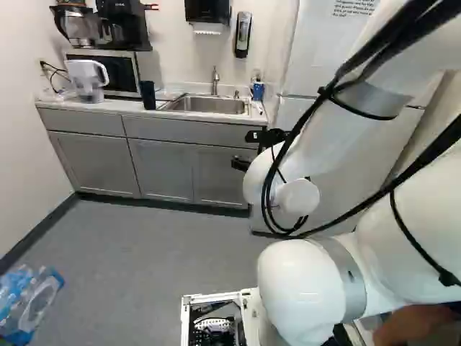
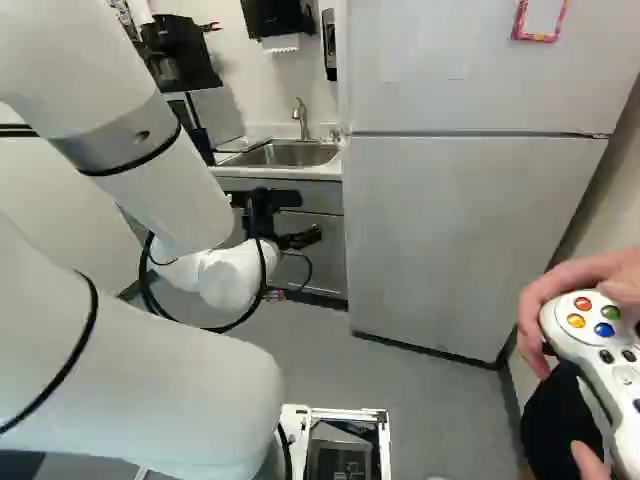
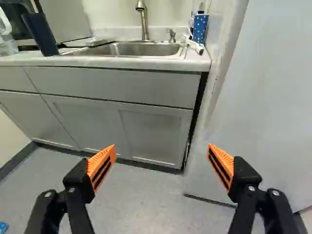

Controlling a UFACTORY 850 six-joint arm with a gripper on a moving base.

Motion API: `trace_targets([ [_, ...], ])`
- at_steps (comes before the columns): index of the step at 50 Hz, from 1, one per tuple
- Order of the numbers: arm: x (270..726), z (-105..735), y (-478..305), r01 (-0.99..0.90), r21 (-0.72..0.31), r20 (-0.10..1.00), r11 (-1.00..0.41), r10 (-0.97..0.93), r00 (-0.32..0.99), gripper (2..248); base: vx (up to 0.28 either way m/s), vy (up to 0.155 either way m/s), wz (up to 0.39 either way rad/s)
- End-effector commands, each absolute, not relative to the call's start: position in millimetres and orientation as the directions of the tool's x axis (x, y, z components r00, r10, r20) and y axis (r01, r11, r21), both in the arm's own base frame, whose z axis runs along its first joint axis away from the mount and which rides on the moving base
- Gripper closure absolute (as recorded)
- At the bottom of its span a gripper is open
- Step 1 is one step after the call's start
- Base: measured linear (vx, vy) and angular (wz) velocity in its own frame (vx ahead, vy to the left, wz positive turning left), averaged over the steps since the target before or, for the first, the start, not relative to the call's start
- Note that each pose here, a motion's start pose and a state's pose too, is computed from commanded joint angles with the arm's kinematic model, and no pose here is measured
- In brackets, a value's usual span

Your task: Rinse the cup and place it in the tray

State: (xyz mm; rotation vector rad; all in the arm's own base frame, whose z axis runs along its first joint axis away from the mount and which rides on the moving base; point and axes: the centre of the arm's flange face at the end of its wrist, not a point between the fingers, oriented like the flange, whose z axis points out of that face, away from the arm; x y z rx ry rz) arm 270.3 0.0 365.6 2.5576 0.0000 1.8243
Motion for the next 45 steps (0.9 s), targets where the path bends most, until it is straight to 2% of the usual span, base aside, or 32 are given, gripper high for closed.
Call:
trace_targets([
  [23,271,366,0,0.0,0.0,0.946,-1.0,0.0,0.324,3,0.0,0.0,0.0],
  [45,280,384,0,0.0,0.0,0.963,-1.0,0.0,0.271,3,0.0,0.0,0.0],
])
